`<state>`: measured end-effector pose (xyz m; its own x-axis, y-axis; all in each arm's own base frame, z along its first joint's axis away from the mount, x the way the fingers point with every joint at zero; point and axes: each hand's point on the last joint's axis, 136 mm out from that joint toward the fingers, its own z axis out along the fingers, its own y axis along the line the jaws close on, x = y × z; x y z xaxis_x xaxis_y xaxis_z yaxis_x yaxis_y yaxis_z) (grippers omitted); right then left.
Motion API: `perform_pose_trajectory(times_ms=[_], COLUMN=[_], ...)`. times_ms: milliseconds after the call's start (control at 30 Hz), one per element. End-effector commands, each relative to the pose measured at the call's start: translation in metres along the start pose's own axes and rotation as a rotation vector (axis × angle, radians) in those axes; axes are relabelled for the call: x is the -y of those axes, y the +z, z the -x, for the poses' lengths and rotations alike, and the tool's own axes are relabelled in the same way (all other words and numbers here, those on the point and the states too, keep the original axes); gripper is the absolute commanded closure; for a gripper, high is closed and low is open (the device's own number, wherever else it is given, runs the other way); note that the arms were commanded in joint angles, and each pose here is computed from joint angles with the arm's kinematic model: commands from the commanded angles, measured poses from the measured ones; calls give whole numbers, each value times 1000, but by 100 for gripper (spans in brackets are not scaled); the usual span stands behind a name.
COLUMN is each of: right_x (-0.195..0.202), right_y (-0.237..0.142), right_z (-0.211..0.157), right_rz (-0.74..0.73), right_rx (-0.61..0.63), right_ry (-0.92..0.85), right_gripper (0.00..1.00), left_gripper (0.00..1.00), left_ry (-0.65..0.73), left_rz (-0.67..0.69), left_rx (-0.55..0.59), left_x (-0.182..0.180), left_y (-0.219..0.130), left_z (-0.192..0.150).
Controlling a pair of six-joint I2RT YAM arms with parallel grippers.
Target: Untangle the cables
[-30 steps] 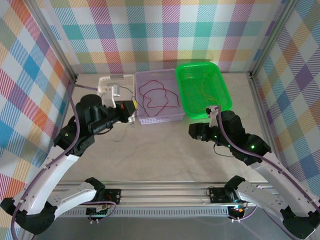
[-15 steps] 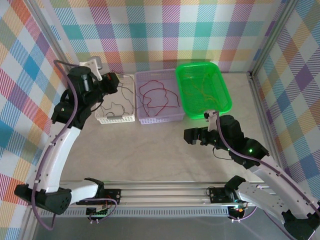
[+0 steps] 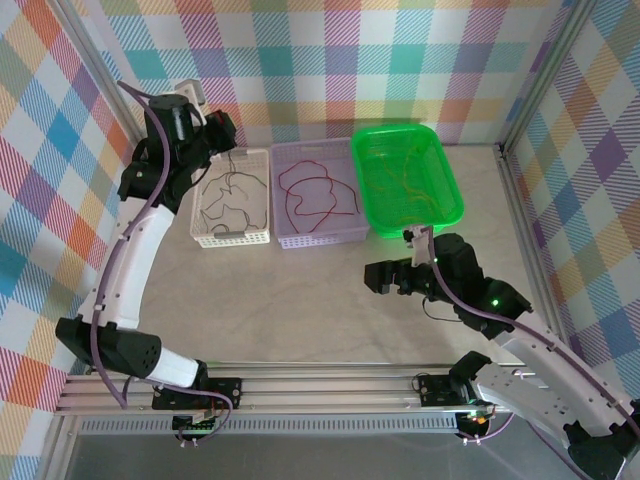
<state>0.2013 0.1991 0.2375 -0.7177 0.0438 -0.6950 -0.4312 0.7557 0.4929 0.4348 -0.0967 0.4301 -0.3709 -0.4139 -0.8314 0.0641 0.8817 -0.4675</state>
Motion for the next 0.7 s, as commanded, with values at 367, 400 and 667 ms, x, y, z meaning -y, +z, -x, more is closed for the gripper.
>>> perform_pose_trajectory(times_ms=[367, 400, 667], right_x=[-11, -11, -8], right_y=[19, 19, 14], right_z=[-11, -12, -19], right_rz=[89, 91, 84], right_rx=[-62, -64, -73], right_ry=[24, 24, 32], right_gripper=[0, 0, 0], left_gripper=[100, 100, 100], left_ry=[-9, -11, -51], left_rz=[162, 180, 250], left_rx=[-44, -50, -106], left_x=[-71, -77, -112], left_y=[61, 65, 84], left_z=[-21, -26, -59])
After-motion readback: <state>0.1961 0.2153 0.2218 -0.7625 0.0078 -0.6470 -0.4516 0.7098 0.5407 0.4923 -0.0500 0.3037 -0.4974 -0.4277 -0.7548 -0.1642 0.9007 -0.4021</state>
